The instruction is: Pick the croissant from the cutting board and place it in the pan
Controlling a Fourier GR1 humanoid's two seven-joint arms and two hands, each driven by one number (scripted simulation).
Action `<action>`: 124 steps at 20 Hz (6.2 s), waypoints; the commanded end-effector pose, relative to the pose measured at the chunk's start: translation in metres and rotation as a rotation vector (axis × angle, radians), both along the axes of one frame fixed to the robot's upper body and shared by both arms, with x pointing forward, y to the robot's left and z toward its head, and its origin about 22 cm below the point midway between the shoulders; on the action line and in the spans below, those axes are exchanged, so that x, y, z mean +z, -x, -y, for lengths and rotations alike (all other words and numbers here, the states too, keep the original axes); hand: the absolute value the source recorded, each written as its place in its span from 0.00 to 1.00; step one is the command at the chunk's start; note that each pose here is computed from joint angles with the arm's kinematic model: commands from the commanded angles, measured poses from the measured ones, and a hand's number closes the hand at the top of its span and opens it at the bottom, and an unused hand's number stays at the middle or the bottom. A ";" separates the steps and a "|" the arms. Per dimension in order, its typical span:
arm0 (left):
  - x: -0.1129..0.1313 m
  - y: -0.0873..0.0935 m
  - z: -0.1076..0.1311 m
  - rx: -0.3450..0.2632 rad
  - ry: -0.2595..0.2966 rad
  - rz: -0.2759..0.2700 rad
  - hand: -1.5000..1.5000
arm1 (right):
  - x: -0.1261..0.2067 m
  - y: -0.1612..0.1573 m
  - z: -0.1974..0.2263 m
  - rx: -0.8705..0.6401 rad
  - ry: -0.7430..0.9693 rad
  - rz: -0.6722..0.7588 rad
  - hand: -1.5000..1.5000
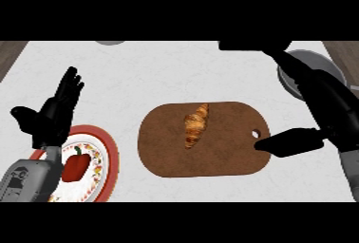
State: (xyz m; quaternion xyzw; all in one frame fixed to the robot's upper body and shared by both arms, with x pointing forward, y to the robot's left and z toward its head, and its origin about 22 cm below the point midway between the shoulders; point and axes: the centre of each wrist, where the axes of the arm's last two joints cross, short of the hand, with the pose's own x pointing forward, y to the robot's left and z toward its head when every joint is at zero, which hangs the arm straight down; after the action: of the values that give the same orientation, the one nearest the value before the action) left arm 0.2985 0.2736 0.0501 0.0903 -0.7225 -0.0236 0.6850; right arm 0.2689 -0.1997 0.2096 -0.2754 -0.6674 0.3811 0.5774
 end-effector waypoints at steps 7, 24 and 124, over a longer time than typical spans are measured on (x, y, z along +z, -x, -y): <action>-0.004 0.000 -0.001 -0.004 0.001 -0.006 0.50 | -0.001 -0.026 -0.077 0.108 -0.038 -0.098 0.00; -0.004 0.004 -0.008 -0.012 0.011 -0.012 0.50 | -0.019 -0.052 -0.086 -0.046 0.063 -0.235 0.00; 0.007 -0.005 0.007 -0.008 0.008 0.006 0.50 | -0.041 -0.093 0.107 -0.385 -0.132 0.224 1.00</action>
State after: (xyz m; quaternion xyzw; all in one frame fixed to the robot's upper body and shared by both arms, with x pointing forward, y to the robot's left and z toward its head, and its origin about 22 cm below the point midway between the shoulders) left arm 0.2953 0.2761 0.0502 0.0893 -0.7233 -0.0213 0.6844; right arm 0.3377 -0.2618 0.1586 -0.3857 -0.6854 0.2215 0.5766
